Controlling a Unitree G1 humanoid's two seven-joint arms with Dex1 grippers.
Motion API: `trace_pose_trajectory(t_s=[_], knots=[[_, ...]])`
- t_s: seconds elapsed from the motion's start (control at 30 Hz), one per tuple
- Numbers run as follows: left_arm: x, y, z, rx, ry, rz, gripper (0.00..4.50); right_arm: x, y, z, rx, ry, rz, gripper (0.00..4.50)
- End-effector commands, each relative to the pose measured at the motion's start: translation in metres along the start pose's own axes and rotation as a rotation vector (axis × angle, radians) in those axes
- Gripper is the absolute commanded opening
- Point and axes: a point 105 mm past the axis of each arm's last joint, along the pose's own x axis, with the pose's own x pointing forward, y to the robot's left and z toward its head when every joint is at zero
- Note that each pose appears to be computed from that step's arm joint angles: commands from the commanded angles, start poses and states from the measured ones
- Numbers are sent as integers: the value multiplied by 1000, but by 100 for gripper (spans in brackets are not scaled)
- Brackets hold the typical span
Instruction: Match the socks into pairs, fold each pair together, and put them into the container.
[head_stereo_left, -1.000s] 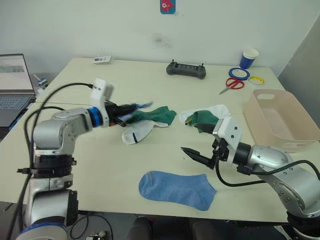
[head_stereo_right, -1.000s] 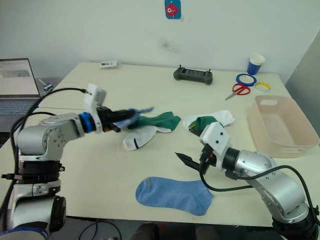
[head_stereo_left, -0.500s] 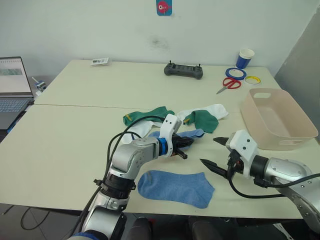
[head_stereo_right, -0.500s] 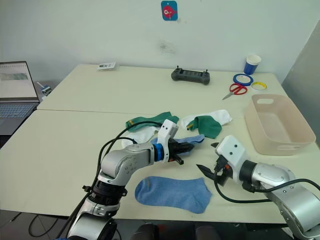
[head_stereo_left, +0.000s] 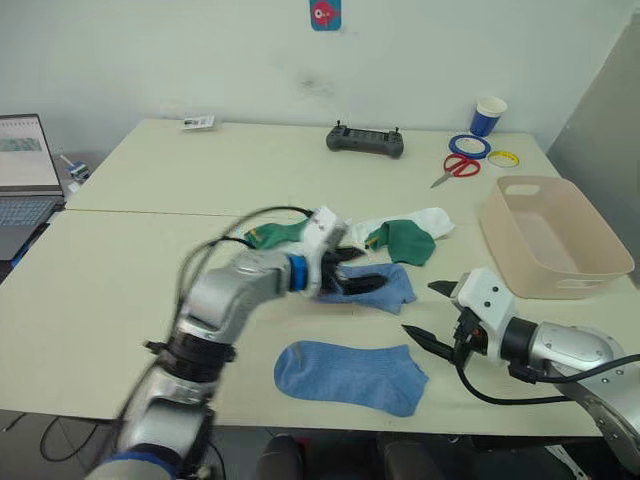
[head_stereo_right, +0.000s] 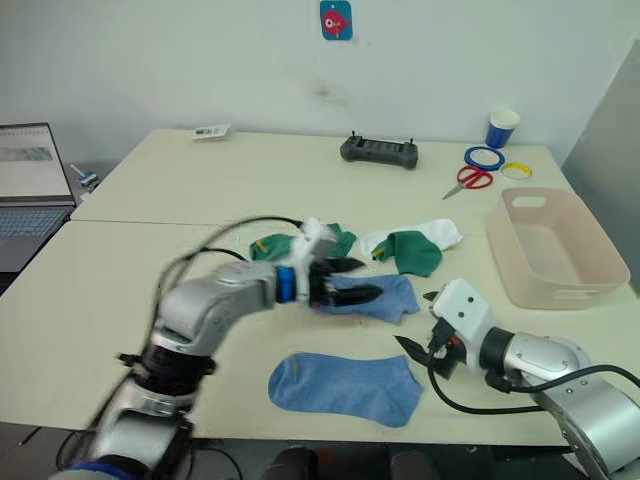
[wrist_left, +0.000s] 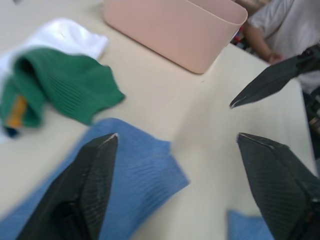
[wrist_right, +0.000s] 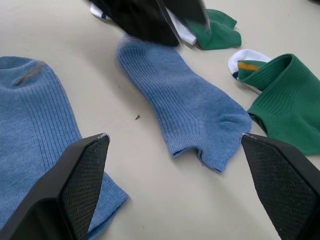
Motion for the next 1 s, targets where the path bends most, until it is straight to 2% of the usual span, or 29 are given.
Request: trace_pose_trajectory(t_s=[0.03,0.1,0.2,0.27,0.4,0.57,0.67,0.8,0.9,1.0], knots=[[-22,14,0,381,45,-57,446,0,4,15,-41,-60,9,450],[-38,24,-19,590,168,-109,446,1,5,16,-44,-66,18,450],[-44,32,-35,735,233,-156,446,2,5,17,-47,-70,18,450],[-37,36,-41,827,238,-154,446,2,5,18,-47,-73,20,450],[-24,37,-49,899,220,-161,446,2,7,19,-46,-77,24,450],[-8,34,-67,876,259,-204,446,2,8,20,-46,-76,23,450],[-6,33,-76,888,300,-238,389,1,7,20,-48,-75,19,450],[-5,30,-85,858,319,-258,271,1,5,19,-58,-70,5,450],[-5,28,-85,849,311,-268,173,7,0,14,-176,-46,-6,450],[-5,27,-83,850,304,-272,81,16,-4,-2,-378,24,23,450]])
